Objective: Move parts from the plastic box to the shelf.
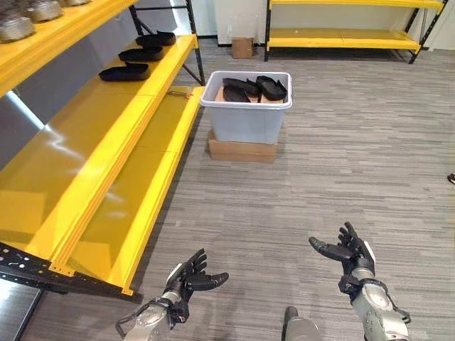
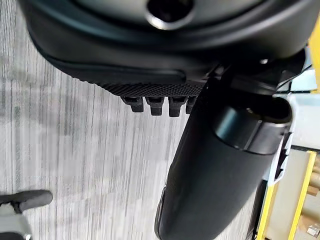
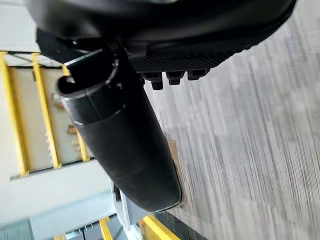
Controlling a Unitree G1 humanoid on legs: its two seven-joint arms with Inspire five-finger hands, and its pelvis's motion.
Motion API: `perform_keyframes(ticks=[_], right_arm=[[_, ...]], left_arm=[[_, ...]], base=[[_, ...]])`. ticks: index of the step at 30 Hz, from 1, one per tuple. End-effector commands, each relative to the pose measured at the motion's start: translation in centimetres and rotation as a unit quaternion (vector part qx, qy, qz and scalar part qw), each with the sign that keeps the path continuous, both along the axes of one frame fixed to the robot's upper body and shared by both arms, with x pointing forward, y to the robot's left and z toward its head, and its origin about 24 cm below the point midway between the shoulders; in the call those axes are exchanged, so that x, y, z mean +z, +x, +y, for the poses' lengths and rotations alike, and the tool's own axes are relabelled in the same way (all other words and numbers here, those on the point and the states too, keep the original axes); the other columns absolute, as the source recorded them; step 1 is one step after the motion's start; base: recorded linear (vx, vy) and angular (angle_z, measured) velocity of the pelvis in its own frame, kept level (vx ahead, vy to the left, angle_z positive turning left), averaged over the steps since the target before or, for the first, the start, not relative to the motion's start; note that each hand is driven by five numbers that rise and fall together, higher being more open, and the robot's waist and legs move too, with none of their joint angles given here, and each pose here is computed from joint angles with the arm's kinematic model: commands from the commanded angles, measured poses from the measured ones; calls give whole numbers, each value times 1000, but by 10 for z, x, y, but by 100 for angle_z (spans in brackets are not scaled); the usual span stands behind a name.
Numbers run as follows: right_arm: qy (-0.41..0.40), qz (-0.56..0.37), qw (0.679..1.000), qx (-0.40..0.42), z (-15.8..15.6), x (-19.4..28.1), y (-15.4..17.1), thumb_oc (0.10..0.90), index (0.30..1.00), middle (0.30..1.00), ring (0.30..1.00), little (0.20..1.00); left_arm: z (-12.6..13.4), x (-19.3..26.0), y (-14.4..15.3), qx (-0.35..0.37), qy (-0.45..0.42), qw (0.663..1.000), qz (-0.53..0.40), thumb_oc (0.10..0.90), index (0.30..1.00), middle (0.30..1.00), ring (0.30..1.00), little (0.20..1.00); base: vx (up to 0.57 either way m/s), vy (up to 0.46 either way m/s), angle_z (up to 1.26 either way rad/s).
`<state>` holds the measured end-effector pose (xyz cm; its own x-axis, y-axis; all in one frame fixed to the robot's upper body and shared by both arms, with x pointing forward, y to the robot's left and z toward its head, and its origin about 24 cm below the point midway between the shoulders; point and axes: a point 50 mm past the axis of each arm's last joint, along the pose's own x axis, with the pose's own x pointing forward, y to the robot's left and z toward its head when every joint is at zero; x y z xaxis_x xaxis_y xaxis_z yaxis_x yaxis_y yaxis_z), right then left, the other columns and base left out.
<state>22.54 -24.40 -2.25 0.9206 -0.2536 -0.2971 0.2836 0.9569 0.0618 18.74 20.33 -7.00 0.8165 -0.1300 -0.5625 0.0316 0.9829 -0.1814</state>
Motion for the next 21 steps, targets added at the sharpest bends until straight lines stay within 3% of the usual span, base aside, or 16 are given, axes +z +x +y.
perform_keyframes(ticks=[1,7,12,21], right_arm=[[-65,-158,985,33,2,61,32,900,1000,1000,1000,1000],[-125,-197,972,29,-12,84,31,900,1000,1000,1000,1000],[-105,-181,977,43,-16,75,18,900,1000,1000,1000,1000],[-116,-142,980,79,-19,59,-2,900,1000,1000,1000,1000]], left_arm=[[0,40,30,-8,-7,992,-124,900,1000,1000,1000,1000],[-9,49,42,23,-26,985,-168,900,1000,1000,1000,1000],[-9,48,40,1,-8,988,-152,900,1000,1000,1000,1000],[32,17,7,57,34,995,-69,900,1000,1000,1000,1000]], base=[[133,-16,-16],[204,-21,-4],[292,-115,2],[282,-163,4]])
